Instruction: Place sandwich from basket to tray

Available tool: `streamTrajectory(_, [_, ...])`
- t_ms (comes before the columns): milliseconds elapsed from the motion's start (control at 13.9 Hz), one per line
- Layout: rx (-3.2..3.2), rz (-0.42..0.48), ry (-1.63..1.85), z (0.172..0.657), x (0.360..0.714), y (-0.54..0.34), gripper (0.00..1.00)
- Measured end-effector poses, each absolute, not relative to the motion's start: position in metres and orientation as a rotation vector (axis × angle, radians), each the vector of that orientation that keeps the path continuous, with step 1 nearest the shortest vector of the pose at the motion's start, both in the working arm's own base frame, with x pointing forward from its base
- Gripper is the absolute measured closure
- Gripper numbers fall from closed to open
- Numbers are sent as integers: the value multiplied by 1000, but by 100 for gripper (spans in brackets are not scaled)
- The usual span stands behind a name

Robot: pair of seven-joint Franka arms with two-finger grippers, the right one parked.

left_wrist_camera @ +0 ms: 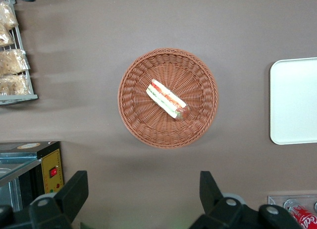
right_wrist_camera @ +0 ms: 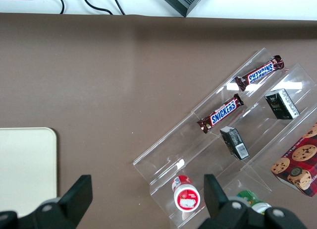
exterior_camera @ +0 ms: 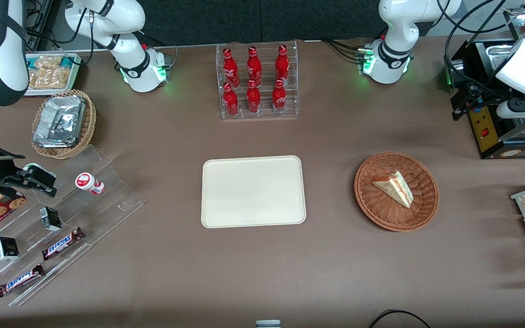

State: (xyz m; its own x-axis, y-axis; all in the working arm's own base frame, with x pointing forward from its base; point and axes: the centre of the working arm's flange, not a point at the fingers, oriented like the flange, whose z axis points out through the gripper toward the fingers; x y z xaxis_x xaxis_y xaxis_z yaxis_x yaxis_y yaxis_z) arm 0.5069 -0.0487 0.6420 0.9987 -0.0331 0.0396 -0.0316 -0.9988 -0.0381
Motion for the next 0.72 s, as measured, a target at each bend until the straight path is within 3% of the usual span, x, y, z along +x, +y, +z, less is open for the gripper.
streamTrajectory(216, [-3103,-56,50,642,507,-49,0])
streamTrajectory(359, [-3103,11,28,633,507,-47,0])
streamTrajectory(719, [-2992,221,-670,551,543,-45,0])
